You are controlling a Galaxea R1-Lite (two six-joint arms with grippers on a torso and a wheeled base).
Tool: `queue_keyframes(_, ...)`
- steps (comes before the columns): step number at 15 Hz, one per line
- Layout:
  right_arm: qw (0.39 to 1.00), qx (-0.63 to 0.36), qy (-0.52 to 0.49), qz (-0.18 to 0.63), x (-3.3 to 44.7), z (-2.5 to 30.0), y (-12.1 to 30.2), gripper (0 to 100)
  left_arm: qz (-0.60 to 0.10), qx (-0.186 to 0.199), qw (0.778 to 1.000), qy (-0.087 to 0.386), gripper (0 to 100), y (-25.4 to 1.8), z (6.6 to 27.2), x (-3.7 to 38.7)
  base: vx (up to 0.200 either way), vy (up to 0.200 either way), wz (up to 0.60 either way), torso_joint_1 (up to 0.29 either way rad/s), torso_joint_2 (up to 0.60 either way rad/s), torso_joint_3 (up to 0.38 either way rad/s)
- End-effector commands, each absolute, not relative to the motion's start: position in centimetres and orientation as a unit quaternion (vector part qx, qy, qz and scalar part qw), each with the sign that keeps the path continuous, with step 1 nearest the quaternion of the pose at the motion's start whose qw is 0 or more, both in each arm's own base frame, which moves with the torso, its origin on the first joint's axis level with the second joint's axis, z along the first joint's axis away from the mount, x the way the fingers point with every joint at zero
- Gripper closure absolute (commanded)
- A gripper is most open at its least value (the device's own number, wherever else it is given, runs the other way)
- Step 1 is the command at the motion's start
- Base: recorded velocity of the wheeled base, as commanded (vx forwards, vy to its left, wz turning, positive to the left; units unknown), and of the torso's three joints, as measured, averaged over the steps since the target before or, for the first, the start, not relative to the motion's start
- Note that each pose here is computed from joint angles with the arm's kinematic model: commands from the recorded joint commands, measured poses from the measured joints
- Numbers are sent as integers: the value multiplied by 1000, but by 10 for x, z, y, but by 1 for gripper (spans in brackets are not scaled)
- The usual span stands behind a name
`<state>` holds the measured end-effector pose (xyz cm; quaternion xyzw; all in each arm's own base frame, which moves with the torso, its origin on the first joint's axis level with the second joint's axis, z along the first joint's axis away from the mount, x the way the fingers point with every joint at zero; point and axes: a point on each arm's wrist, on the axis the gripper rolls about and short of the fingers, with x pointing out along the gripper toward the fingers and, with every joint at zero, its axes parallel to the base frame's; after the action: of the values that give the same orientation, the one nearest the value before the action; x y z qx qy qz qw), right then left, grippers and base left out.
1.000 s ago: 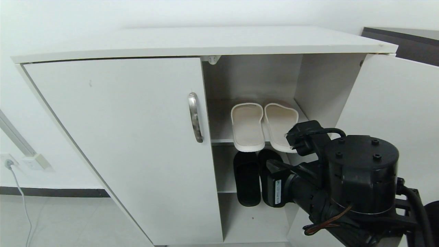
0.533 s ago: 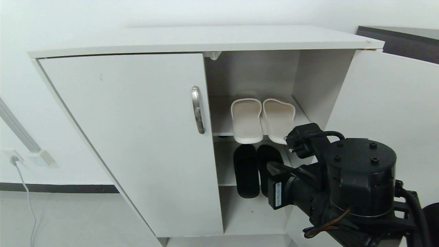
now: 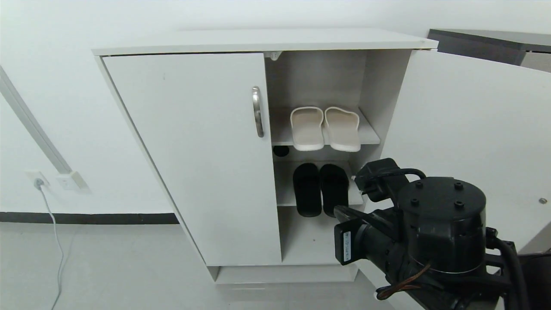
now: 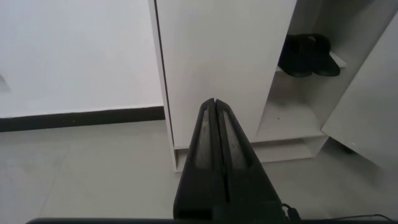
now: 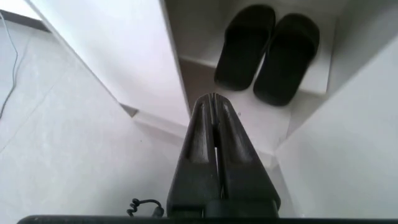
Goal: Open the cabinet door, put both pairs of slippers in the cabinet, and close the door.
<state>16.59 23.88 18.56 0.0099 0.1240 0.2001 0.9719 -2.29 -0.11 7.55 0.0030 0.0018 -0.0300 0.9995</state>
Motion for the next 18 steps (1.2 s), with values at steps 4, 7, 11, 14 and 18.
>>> queue_keyframes(4,971,1,132,199,166,179,240,100,-30,3,1000,2,100,-1,75,-23,-200,0,0,1,1,6)
queue_keyframes(7,970,-22,138,199,166,171,238,100,-29,3,1000,2,100,-1,75,-23,0,0,0,0,0,0)
queue_keyframes(11,969,-32,140,199,165,168,236,100,-29,3,1000,2,100,-1,75,-23,0,0,0,0,0,0)
queue_keyframes(14,969,-32,141,198,165,168,236,100,-29,3,1000,2,100,-1,75,-23,0,0,0,0,0,0)
queue_keyframes(18,969,-34,141,198,165,167,236,100,-29,2,1000,2,100,-1,75,-23,0,0,0,0,0,0)
